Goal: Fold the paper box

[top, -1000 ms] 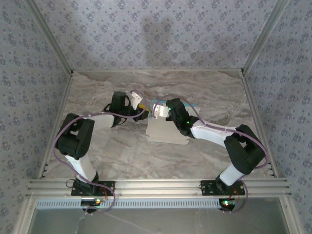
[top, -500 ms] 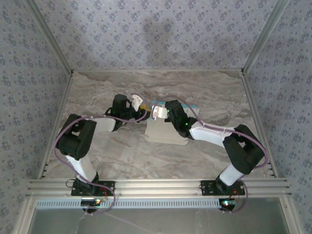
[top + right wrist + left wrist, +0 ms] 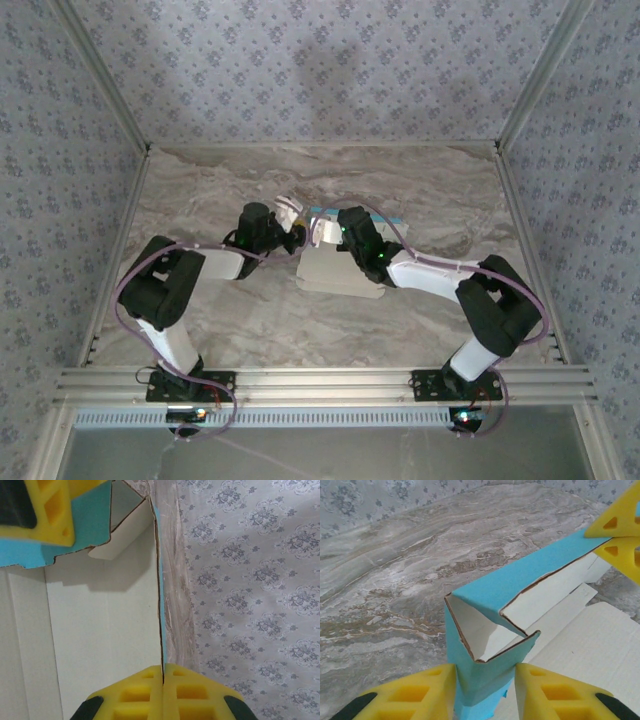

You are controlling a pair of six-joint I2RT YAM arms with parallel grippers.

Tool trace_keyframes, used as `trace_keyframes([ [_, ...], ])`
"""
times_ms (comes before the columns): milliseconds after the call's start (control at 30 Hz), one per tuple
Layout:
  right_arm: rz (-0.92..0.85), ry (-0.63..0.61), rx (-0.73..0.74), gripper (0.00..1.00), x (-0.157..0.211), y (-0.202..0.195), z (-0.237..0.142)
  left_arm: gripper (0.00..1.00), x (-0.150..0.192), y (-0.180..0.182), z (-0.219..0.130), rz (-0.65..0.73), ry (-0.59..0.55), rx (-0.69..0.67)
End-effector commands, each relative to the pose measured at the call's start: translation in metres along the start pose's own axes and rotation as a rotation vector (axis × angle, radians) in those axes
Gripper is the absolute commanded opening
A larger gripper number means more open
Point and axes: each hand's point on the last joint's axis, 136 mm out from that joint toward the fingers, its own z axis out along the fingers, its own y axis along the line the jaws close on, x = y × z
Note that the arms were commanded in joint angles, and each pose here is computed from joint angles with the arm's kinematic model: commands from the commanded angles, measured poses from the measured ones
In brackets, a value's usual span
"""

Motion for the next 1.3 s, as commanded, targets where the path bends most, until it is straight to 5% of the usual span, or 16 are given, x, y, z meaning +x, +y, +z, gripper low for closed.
trace_keyframes([
  [0,-0.004,-0.014,-0.087,0.0,-0.005,0.031,0.002,0.32,-0.015,0.012,-0.003,0.037,-0.078,-0.095],
  [733,0.117,-0.031,-0.122,0.0,-0.006,0.018,0.004,0.16,-0.014,0.009,0.003,-0.006,-0.147,-0.105],
  [1067,0.163,-0.055,-0.15,0.0,-0.009,0.019,0.003,0.16,-0.017,0.008,0.005,-0.039,-0.189,-0.107],
  [1267,0.176,-0.046,-0.157,0.0,-0.006,0.018,0.003,0.28,-0.018,-0.001,0.004,-0.048,-0.214,-0.054],
])
